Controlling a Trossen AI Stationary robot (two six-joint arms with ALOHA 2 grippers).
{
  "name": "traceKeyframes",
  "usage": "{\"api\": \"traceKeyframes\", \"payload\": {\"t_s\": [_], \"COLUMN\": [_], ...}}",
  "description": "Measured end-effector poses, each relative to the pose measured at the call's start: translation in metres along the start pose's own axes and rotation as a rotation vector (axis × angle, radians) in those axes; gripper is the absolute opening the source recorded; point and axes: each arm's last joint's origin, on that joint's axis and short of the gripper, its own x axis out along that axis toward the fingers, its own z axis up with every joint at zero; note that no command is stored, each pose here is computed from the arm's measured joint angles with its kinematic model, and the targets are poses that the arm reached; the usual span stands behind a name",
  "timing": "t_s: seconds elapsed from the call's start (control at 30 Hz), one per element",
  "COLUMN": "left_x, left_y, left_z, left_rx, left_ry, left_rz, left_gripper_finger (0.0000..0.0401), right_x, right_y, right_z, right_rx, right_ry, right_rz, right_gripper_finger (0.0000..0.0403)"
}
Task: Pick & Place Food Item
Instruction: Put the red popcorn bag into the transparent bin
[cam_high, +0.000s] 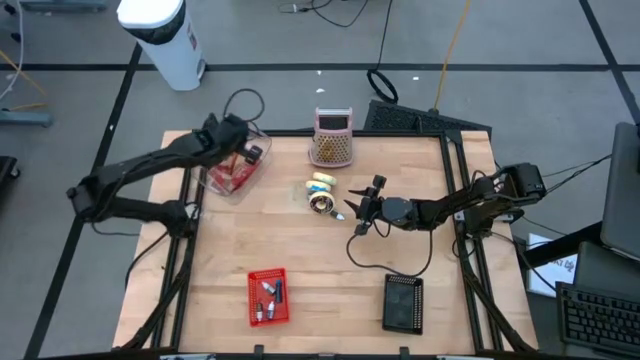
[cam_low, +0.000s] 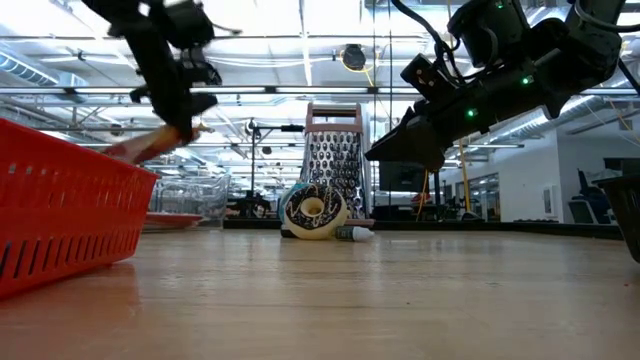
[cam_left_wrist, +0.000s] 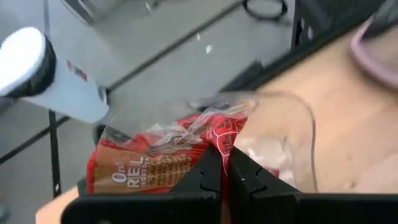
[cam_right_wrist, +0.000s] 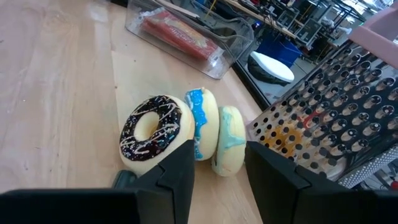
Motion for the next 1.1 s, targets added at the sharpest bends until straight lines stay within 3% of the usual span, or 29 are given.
{"api": "traceKeyframes", "payload": {"t_s": [0.5,1.1], "left_x": [0.068,0.075], "left_y": [-0.017,-0.02], "left_z": [-0.018,-0.023], "left_rx": [0.065,0.087], "left_ry": [0.298,0.338], "left_rz": [-0.034,-0.037], "left_gripper_finger": [0.0002,0.0011], "right_x": [0.0,0.0], "right_y": [0.0,0.0], "right_z": [-0.001,-0.001], "right_rx": [-0.004,-0.004], "right_ry": [0.006,0.006], "right_rz": [0.002,0.002], "right_gripper_finger": [0.013,0.013]}}
